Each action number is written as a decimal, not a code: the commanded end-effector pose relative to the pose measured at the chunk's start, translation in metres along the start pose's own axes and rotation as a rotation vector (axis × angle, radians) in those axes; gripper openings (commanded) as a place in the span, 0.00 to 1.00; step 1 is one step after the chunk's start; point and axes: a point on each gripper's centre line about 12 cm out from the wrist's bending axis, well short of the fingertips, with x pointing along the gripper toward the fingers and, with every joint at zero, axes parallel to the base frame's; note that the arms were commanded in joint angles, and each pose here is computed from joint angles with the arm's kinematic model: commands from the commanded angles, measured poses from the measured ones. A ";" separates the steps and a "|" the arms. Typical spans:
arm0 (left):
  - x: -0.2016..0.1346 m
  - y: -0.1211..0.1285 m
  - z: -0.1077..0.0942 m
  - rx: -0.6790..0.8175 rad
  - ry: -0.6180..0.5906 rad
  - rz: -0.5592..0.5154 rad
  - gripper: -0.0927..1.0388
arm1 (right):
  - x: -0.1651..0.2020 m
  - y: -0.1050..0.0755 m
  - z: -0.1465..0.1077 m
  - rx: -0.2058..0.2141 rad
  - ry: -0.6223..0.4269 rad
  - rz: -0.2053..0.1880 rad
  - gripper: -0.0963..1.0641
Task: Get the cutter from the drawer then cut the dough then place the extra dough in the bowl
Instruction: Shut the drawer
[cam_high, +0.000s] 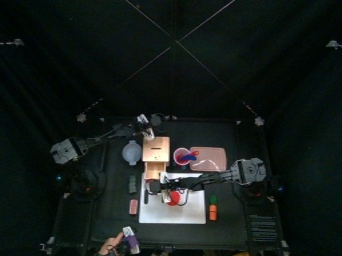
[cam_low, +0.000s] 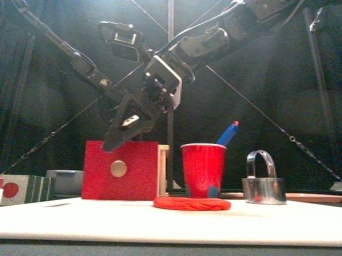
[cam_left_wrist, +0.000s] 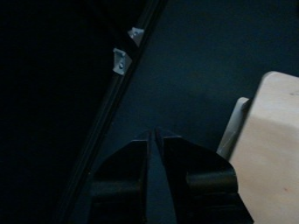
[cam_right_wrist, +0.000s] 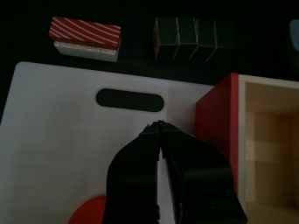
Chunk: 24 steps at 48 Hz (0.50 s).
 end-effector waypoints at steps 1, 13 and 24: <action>0.006 0.003 0.017 0.011 -0.018 -0.017 0.59 | -0.003 -0.004 0.014 -0.005 -0.018 -0.009 0.22; 0.014 -0.010 0.015 0.005 -0.018 -0.100 0.59 | 0.009 -0.008 0.005 -0.031 0.018 -0.021 0.22; 0.016 -0.018 0.008 0.000 -0.011 -0.142 0.59 | 0.010 -0.034 0.000 -0.084 0.032 -0.075 0.22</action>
